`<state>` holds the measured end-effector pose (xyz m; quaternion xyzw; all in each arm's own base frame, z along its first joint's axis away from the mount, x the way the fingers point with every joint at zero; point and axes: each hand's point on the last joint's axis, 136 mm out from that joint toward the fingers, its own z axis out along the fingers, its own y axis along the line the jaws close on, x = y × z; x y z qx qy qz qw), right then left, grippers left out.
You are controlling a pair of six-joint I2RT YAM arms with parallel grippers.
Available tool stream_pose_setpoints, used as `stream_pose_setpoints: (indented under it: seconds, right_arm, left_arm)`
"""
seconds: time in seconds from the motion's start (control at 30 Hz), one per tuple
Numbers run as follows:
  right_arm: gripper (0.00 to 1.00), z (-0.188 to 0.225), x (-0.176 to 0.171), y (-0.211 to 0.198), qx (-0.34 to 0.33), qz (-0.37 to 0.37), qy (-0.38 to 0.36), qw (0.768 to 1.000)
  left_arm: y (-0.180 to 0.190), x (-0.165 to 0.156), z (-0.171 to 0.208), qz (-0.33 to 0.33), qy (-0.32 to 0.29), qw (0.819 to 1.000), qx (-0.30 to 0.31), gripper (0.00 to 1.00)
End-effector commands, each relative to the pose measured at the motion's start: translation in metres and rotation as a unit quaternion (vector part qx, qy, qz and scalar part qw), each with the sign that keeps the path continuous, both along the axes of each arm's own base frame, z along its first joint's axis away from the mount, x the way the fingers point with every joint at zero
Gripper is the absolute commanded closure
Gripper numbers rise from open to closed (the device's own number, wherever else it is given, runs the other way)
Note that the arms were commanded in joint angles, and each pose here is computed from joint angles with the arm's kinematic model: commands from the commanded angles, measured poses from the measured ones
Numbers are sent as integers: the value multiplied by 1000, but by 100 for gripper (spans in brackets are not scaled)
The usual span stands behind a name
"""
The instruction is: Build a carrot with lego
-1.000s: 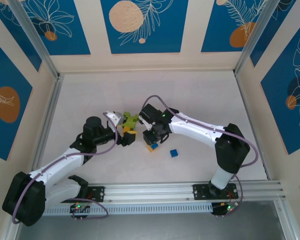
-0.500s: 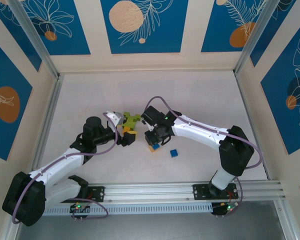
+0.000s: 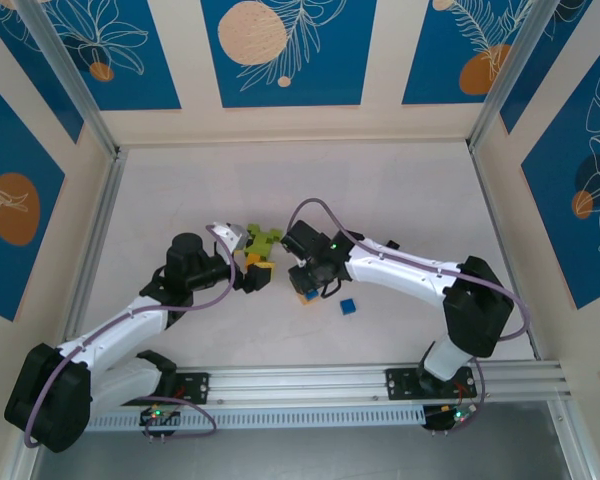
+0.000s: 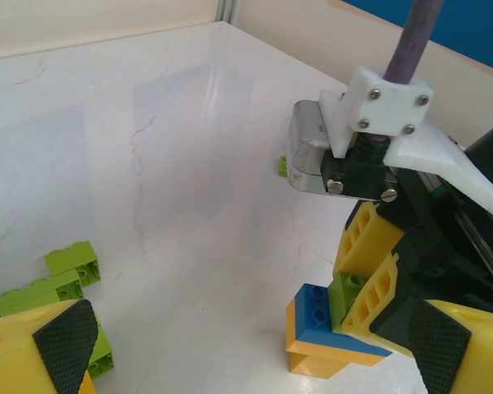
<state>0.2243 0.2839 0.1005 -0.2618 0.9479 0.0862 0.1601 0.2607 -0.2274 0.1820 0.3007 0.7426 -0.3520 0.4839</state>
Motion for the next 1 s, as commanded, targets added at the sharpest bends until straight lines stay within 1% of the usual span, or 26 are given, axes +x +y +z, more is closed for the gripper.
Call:
stream_pose_setpoints:
  seconds: [0.0,0.17,0.4,0.53,0.77,0.9,0.97]
  right_arm:
    - [74,-35,-23,-17,-40,-5,48,998]
    - [74,-44,-29,-16,-37,-3,57,998]
    - [74,-46,-30,-17,-50,4,62,997]
    - [69,-42,-30,-16,-54,8,63,996]
    - [65,-25,-24,-9,-37,11,46,998]
    - [60,-12,-19,-6,-26,13,33,999]
    - [51,-4,-18,-4,-18,15,26,999]
  left_arm:
    - [-4,0,21,-13,-30,999,-14,1]
    - [-4,1,20,-13,-29,999,-13,1]
    - [-4,1,19,-13,-28,999,-13,1]
    - [-4,1,20,-14,-28,999,-14,1]
    - [-4,0,20,-14,-29,999,-14,0]
    - [-4,0,21,-14,-30,999,-14,1]
    - [-4,0,22,-14,-31,999,-15,1]
